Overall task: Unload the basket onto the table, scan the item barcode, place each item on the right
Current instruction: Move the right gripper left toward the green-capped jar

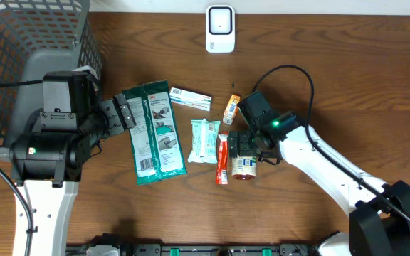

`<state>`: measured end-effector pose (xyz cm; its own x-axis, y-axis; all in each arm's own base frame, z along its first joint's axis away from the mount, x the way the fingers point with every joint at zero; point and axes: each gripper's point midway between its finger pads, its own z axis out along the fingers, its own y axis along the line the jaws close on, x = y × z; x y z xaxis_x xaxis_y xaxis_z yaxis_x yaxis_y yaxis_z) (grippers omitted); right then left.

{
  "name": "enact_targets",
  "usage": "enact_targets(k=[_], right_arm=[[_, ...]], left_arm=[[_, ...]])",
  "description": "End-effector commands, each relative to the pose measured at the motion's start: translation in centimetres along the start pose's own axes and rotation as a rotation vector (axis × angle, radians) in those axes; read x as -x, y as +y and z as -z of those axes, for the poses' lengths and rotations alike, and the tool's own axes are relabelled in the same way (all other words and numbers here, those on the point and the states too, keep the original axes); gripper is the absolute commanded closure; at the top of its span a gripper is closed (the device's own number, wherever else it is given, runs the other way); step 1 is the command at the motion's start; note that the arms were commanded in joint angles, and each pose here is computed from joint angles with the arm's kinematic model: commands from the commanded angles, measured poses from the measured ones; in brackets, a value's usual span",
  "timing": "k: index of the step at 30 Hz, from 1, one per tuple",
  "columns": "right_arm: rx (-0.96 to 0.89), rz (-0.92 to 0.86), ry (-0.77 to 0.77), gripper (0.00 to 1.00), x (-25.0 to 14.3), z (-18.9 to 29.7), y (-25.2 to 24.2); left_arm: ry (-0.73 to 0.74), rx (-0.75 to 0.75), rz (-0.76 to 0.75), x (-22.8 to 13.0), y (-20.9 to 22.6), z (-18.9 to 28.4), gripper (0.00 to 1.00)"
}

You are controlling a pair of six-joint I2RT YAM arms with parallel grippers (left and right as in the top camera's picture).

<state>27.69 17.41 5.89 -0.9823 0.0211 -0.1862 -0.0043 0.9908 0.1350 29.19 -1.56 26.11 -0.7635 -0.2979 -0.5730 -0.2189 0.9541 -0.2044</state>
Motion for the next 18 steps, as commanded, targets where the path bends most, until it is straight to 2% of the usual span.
enact_targets(k=[1,7,13,18], right_arm=[[-0.032,-0.078,-0.028,0.01,-0.4,-1.2,-1.0],[-0.008,-0.108,-0.044,0.04,-1.2,-3.2,-1.3],[0.022,-0.108,-0.084,0.19,-0.2,-3.2,-0.7],[0.031,-0.109,-0.080,0.21,-0.3,-3.2,-0.5]], left_arm=[[-0.009,0.010,-0.019,0.3,0.2,0.2,0.10],[-0.009,0.010,-0.019,0.3,0.2,0.2,0.10],[-0.009,0.010,-0.019,0.3,0.2,0.2,0.10],[-0.009,0.010,-0.019,0.3,0.2,0.2,0.10]])
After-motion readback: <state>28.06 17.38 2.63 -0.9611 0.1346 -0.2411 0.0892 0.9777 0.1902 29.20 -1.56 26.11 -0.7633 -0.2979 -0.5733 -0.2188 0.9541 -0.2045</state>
